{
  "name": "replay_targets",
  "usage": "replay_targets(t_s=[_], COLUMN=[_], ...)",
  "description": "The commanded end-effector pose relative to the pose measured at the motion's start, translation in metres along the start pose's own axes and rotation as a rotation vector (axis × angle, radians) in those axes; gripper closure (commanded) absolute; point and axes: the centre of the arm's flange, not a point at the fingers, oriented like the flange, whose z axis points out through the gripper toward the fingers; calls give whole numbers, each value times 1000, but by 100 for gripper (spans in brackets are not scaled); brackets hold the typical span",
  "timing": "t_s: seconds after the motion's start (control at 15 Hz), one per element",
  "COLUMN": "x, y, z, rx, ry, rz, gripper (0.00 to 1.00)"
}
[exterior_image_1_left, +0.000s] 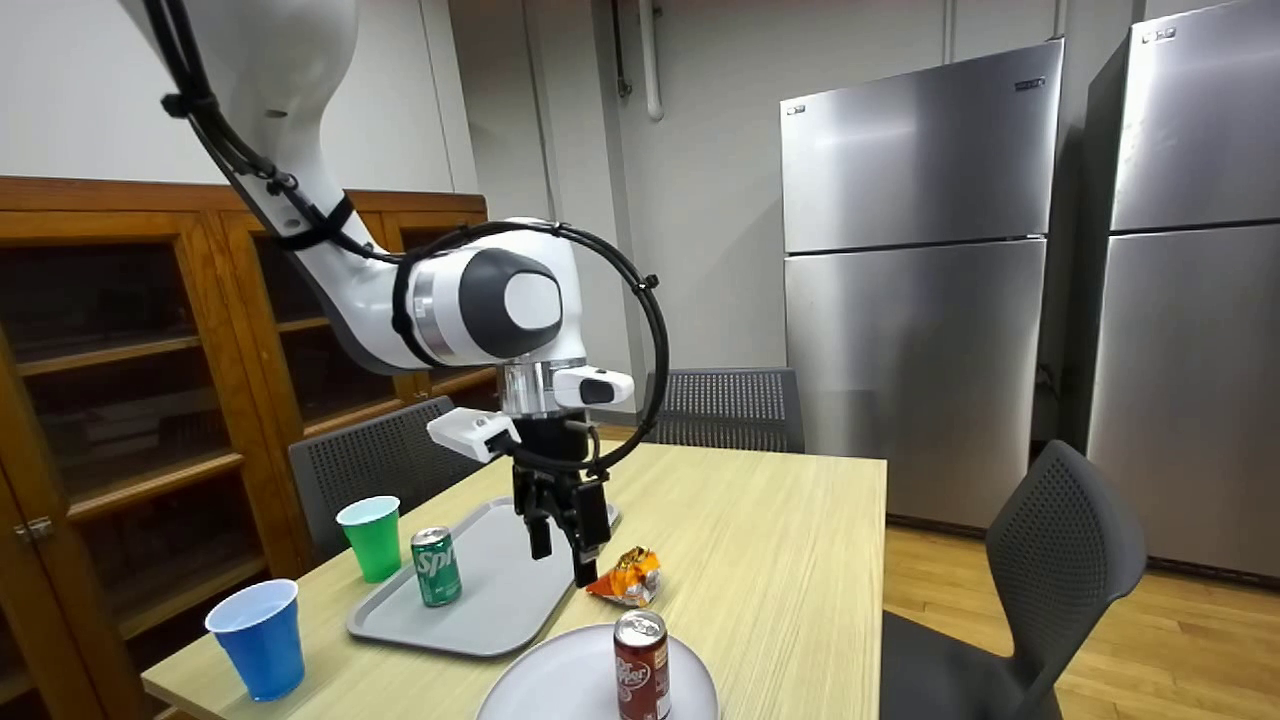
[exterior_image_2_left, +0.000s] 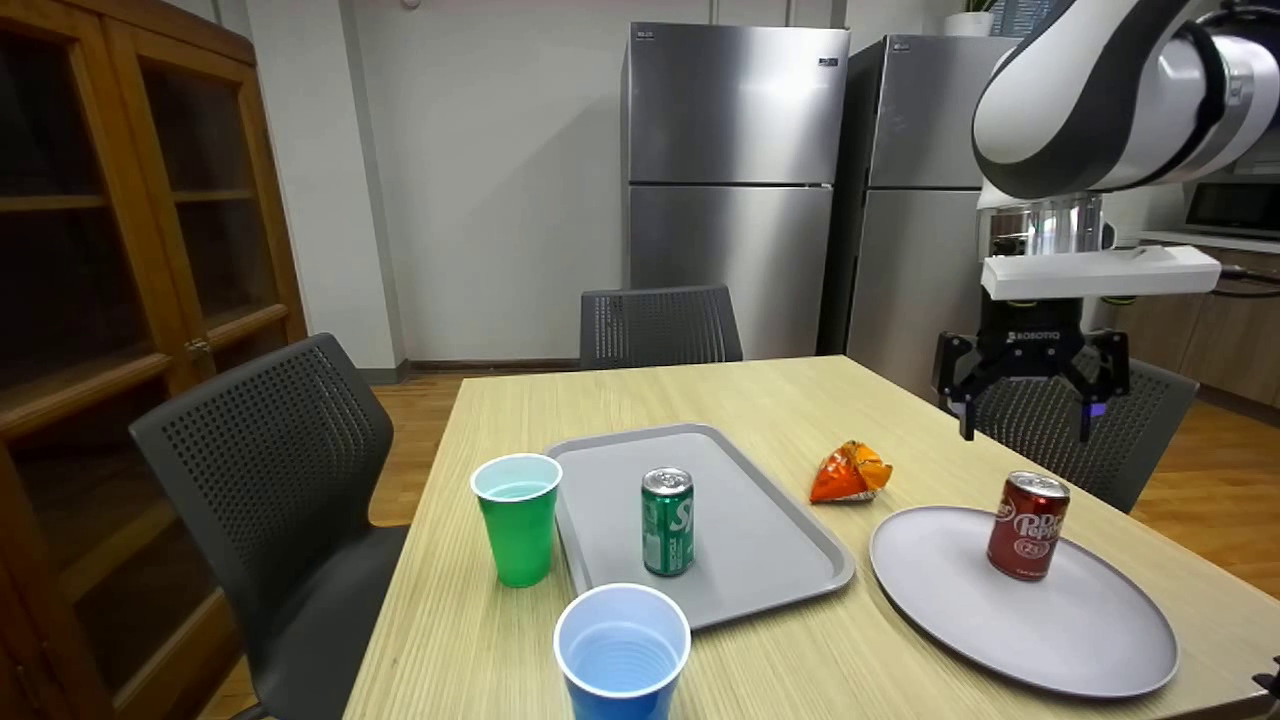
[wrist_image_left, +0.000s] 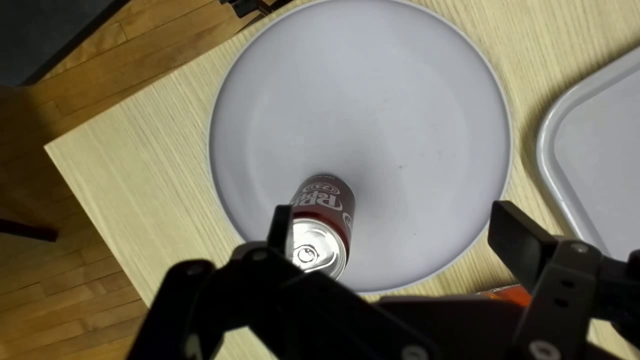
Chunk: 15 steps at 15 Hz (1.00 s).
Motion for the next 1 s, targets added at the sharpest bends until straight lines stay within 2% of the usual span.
replay_targets(t_s=[0.0,0.47,0.93], x=[7,28,43], y=[3,21,39], z=[5,27,29], rx=[5,57,59], ry=[-6,-53,-51], rz=[7,103,180], gripper=[0,0,0])
